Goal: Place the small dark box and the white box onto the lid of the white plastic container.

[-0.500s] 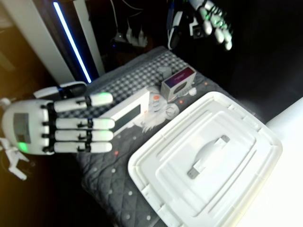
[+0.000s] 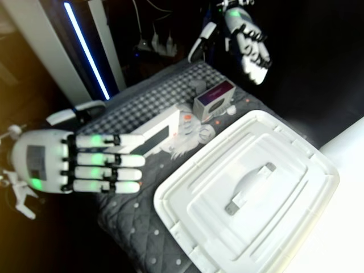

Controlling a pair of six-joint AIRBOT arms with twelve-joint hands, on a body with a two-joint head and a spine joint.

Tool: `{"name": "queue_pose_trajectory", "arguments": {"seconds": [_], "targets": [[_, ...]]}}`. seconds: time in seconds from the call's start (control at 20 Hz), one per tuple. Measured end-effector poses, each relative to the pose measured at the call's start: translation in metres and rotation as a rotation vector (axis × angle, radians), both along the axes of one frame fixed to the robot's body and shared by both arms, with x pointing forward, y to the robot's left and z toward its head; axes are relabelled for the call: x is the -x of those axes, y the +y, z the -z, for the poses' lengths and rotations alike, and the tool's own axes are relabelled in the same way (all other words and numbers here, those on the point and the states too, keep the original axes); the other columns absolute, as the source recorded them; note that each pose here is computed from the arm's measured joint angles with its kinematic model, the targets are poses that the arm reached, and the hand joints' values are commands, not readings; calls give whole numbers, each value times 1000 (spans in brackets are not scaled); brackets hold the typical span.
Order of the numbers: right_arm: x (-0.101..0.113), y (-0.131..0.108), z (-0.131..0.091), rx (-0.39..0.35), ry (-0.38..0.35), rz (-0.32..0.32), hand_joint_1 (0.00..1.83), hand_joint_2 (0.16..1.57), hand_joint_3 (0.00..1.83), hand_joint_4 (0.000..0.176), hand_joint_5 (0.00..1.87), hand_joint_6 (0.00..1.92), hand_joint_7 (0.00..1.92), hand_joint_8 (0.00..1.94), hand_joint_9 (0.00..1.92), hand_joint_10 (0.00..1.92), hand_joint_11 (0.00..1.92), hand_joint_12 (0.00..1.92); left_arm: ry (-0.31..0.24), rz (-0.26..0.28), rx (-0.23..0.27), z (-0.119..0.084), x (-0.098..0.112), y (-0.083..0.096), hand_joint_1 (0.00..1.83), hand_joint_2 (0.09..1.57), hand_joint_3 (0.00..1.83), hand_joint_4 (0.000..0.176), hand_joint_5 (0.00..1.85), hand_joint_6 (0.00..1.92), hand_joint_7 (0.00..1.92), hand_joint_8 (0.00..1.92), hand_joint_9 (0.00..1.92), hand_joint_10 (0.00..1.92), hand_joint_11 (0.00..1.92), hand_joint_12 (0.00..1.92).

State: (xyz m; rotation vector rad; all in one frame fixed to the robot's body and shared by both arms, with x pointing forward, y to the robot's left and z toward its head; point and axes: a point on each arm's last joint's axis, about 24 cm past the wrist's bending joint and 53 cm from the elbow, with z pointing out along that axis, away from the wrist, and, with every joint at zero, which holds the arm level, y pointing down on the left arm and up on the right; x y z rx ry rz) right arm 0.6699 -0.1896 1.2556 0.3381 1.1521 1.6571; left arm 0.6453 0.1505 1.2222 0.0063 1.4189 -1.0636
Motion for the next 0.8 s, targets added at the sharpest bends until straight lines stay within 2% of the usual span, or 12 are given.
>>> {"name": "queue_pose_trajectory", "arguments": {"seconds": [0.1, 0.15, 0.25, 0.35, 0.4, 0.45, 0.55, 0.6, 0.65, 0.7, 0.75, 0.8], "targets": [[-5, 1, 4, 10, 15, 6, 784, 584, 0, 59, 73, 8, 130, 14, 0, 0, 0, 0, 28, 7, -21, 10, -2, -4, 753, 737, 0, 12, 126, 9, 222, 6, 267, 10, 0, 789], [-8, 3, 5, 11, 19, 7, 783, 590, 0, 68, 81, 10, 133, 13, 0, 0, 0, 0, 42, 6, -31, 16, -4, -5, 770, 735, 0, 2, 124, 7, 217, 3, 267, 8, 0, 799], [-15, 20, -2, 22, 10, -14, 790, 625, 0, 26, 78, 6, 126, 8, 2, 1, 0, 0, 65, 2, -54, 23, -6, -4, 780, 754, 3, 0, 135, 5, 202, 1, 284, 10, 0, 905], [-18, 40, -9, 29, -12, -50, 797, 603, 0, 28, 77, 5, 134, 10, 6, 2, 0, 0, 76, 3, -61, 26, -7, -6, 769, 765, 8, 0, 119, 0, 182, 0, 271, 3, 0, 915], [-17, 51, -2, 41, 4, -76, 777, 591, 0, 23, 96, 10, 173, 19, 41, 14, 8, 4, 82, 3, -72, 31, -10, -6, 771, 799, 17, 0, 101, 2, 183, 1, 255, 0, 0, 859], [-17, 56, 4, 62, 16, -87, 807, 612, 0, 27, 95, 8, 169, 15, 34, 10, 1, 0, 94, 0, -70, 35, -12, -7, 729, 804, 17, 0, 101, 2, 190, 4, 251, 0, 0, 845], [-18, 58, 8, 74, 26, -88, 841, 658, 11, 30, 130, 18, 178, 13, 81, 25, 52, 24, 125, -5, -88, 45, -16, -8, 757, 814, 10, 0, 121, 4, 205, 4, 243, 1, 0, 765], [-21, 56, 9, 77, 34, -81, 766, 660, 1, 36, 161, 9, 190, 6, 111, 15, 10, 248, 132, -2, -88, 47, -17, -11, 751, 811, 6, 0, 129, 6, 184, 0, 241, 0, 0, 755], [-24, 56, 14, 88, 50, -75, 727, 648, 0, 34, 205, 11, 210, 5, 73, 8, 1, 214, 130, 4, -93, 49, -17, -13, 724, 800, 1, 21, 162, 8, 224, 8, 247, 2, 0, 766], [-25, 58, 17, 95, 62, -78, 761, 674, 4, 17, 280, 18, 249, 8, 83, 8, 0, 248, 141, 9, -95, 53, -17, -16, 695, 798, 0, 35, 188, 15, 231, 8, 241, 0, 0, 771], [-25, 59, 17, 92, 63, -84, 849, 720, 2, 0, 402, 10, 351, 8, 235, 14, 0, 612, 147, 11, -104, 56, -18, -17, 709, 823, 4, 18, 215, 11, 256, 8, 263, 5, 0, 799], [-24, 60, 17, 88, 63, -92, 915, 751, 3, 0, 505, 14, 463, 11, 374, 36, 0, 909, 157, 11, -106, 59, -18, -19, 734, 841, 5, 9, 242, 10, 323, 17, 324, 18, 0, 848]]}}
